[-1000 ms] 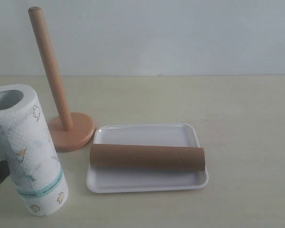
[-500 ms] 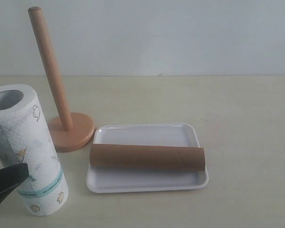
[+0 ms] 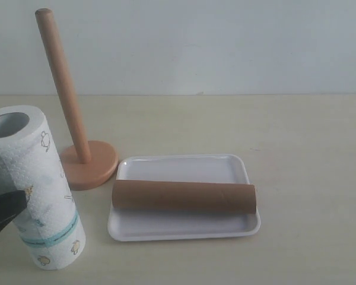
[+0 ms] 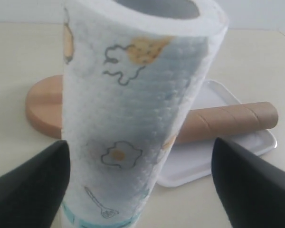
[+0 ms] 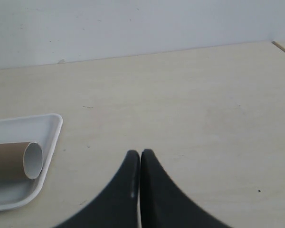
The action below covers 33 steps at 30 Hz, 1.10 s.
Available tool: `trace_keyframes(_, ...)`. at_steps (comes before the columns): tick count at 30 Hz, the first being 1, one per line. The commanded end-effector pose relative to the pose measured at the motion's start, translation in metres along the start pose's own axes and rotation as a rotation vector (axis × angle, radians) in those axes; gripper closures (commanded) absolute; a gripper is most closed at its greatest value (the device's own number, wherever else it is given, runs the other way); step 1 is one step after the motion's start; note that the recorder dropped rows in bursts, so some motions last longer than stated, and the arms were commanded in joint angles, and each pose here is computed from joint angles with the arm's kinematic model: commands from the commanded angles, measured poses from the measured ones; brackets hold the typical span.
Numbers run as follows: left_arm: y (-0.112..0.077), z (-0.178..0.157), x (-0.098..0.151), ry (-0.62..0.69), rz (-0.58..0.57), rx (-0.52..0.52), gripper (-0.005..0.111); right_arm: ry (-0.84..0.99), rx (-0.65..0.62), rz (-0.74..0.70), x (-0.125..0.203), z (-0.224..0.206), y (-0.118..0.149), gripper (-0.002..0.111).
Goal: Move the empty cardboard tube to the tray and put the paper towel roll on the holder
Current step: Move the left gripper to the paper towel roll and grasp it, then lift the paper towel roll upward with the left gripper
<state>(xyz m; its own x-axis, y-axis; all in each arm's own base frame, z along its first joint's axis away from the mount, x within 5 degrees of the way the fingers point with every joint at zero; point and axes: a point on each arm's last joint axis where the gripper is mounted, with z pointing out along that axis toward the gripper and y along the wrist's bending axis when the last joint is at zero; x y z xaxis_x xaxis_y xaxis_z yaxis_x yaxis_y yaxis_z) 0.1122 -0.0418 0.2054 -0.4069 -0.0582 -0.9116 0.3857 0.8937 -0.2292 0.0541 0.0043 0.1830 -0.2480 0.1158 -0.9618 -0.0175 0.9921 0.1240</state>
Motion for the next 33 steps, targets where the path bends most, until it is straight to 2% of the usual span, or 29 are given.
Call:
trace_keyframes(1, -0.003, 0.000, -0.002, -0.008, 0.014, 0.038, 0.030, -0.015, -0.001, -0.003, -0.001, 0.000, 0.000, 0.109)
trace_keyframes(6, -0.003, 0.004, -0.006, 0.002, 0.019, 0.048, 0.030, -0.015, -0.001, -0.003, -0.001, 0.000, 0.000, 0.109)
trace_keyframes(17, 0.007, 0.026, -0.010, 0.112, -0.001, 0.046, 0.030, -0.015, -0.001, -0.003, -0.001, 0.000, 0.000, 0.109)
trace_keyframes(25, 0.008, 0.032, -0.021, 0.102, 0.027, 0.051, 0.030, -0.015, -0.001, -0.003, -0.001, 0.000, 0.000, 0.109)
trace_keyframes(33, 0.017, 0.031, -0.020, 0.120, 0.042, -0.051, 0.030, -0.015, -0.001, -0.003, -0.001, 0.000, 0.000, 0.109)
